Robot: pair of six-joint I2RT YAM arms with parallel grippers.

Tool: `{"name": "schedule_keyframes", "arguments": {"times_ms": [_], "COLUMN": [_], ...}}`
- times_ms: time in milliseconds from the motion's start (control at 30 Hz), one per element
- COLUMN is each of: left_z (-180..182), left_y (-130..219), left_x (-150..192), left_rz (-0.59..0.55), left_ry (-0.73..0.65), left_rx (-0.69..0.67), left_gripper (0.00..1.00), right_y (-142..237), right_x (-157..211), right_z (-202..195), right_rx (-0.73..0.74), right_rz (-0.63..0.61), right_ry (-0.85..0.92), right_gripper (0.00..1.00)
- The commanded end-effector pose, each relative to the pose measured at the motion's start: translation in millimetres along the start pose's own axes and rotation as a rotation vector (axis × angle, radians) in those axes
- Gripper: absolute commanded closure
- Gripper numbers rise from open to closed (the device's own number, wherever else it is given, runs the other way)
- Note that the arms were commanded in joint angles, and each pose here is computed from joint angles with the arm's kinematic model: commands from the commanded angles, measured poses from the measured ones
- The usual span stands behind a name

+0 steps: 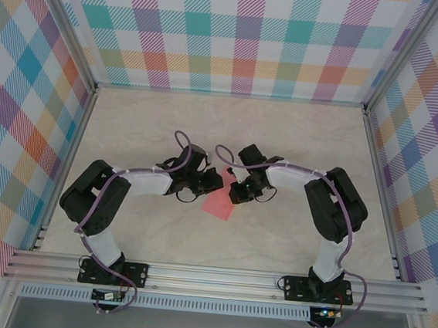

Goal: Fold a paper plane with a square sheet of paper (pick it up from the middle)

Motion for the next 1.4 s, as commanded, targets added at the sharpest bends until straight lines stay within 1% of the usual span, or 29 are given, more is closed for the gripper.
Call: {"name": "schedule_keyframes", "arguments": {"times_ms": [0,367,567,633,767,967,1367], "left_z": [9.7,42.3,56.4,58.2,60.1,61.0,63.2], "left_y": [-9.9,-20.9,-20.5,-20.8,-22.3,-23.1,-22.0], "left_x": [5.7,-3.6,0.5,1.0,1.3,2.2,2.2], "left_rz": [0.035,-0.022,-0.017,-0.018,-0.02,-0.024,-0.034], "left_ry": [-0.001,0.019,0.034,0.04,0.055,0.065,0.076], "left_rx": [-0.025,-0.196,-0.237,-0.238,-0.242,-0.249,-0.263], "left_gripper": [0.92,0.93,0.94,0.94,0.94,0.94,0.94], "right_y": [1.3,16.7,39.5,41.1,34.3,22.2,3.2], "right_x": [-8.7,-15.2,-22.2,-18.2,2.3,19.2,1.9], "right_z": [-2.9,9.1,31.0,35.6,44.6,66.2,71.7], "right_rx": [0.01,-0.042,-0.142,-0.143,-0.129,-0.097,-0.038], "right_rz": [-0.023,-0.082,-0.157,-0.162,-0.128,-0.078,-0.072], "right_ry": [0.082,0.061,-0.087,-0.158,-0.266,-0.272,-0.307], "right_gripper": [0.94,0.94,0.91,0.91,0.92,0.93,0.93]}}
Point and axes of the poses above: each hand's point on the last joint's axis, 136 mm out from that joint toward the fingers, its own y axis back along the fingers, its own z axis along the line the jaws close on, x = y × z, the point moved 4 cm from there along y, back along the fingers, and after that the axes turned 15 degrees about y, right-handed, at the moved point
